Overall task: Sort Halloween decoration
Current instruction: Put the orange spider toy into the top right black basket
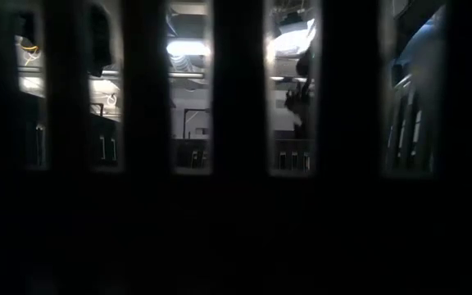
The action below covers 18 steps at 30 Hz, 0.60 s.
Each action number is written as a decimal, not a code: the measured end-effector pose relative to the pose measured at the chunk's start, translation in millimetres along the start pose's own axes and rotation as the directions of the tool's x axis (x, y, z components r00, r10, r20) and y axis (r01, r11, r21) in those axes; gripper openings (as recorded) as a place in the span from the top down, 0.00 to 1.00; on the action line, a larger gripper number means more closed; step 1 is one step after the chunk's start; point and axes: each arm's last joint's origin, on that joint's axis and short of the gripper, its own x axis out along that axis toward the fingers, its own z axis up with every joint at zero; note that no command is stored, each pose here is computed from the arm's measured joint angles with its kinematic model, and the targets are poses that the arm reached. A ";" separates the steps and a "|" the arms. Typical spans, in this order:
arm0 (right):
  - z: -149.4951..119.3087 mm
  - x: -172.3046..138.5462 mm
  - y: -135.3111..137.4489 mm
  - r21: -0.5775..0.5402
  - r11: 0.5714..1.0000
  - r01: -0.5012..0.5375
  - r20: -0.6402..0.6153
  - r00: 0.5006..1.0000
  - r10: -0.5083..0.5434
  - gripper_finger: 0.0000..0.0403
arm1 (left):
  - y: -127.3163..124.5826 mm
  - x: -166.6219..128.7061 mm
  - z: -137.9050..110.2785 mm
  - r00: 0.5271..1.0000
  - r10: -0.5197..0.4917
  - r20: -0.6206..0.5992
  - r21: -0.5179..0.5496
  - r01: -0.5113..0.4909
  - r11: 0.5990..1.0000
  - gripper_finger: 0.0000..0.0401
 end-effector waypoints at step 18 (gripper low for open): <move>0.3 56.9 -38.1 -0.027 0.998 0.060 -0.004 0.998 -0.060 0.69 | 0.5 0.2 -0.5 1.000 0.006 -0.005 0.006 -0.006 1.000 0.69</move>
